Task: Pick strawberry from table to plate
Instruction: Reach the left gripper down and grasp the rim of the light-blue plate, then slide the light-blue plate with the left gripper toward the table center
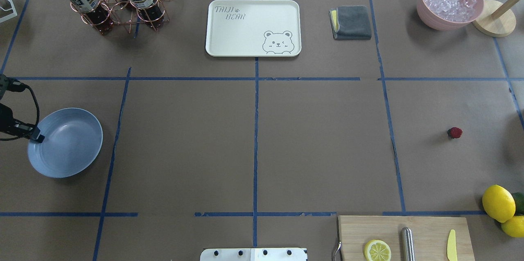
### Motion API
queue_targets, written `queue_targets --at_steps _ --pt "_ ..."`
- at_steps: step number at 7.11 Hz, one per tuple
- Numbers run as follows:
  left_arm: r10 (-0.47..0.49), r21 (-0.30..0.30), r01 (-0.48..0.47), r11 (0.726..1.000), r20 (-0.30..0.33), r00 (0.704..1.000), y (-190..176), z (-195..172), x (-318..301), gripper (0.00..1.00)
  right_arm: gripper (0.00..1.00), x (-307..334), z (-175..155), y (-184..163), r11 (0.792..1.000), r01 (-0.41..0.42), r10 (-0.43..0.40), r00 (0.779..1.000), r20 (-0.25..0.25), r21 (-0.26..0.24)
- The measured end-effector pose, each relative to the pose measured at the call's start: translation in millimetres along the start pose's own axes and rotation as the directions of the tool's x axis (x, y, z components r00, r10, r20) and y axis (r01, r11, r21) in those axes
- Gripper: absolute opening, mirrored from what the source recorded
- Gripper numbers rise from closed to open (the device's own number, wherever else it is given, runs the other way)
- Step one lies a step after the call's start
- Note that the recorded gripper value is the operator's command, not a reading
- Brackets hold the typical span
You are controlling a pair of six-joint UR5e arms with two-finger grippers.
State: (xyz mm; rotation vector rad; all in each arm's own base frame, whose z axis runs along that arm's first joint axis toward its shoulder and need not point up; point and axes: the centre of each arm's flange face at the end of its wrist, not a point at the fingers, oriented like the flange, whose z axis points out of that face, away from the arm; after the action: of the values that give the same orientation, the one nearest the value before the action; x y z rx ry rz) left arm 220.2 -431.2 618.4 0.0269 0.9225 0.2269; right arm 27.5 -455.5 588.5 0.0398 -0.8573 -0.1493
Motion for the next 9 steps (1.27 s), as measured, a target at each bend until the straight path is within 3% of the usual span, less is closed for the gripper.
queue_targets --at_steps 2,3,5,7,9 --pt "0.058 0.026 -0.055 0.998 -0.106 0.993 -11 -32 53 0.0 1.0 -1 -1 -1 1.0 0.002 -0.002 1.0 0.0 0.003" --pt "0.06 0.05 -0.052 0.997 -0.162 0.985 -34 -47 96 0.0 1.0 -2 -2 -1 1.0 0.003 -0.003 1.0 0.0 0.004" --pt "0.038 0.056 -0.025 0.998 -0.248 0.968 -74 -45 218 0.0 1.0 -2 -2 -1 1.0 0.003 -0.003 1.0 0.004 0.005" --pt "0.007 0.072 0.013 0.997 -0.271 0.963 -76 -10 341 0.0 1.0 -4 -4 -1 1.0 0.006 -0.006 1.0 0.005 0.008" --pt "-0.063 0.11 0.091 0.99 -0.234 0.97 -71 17 418 0.0 1.0 -6 -6 -2 1.0 0.011 -0.011 1.0 0.004 0.012"
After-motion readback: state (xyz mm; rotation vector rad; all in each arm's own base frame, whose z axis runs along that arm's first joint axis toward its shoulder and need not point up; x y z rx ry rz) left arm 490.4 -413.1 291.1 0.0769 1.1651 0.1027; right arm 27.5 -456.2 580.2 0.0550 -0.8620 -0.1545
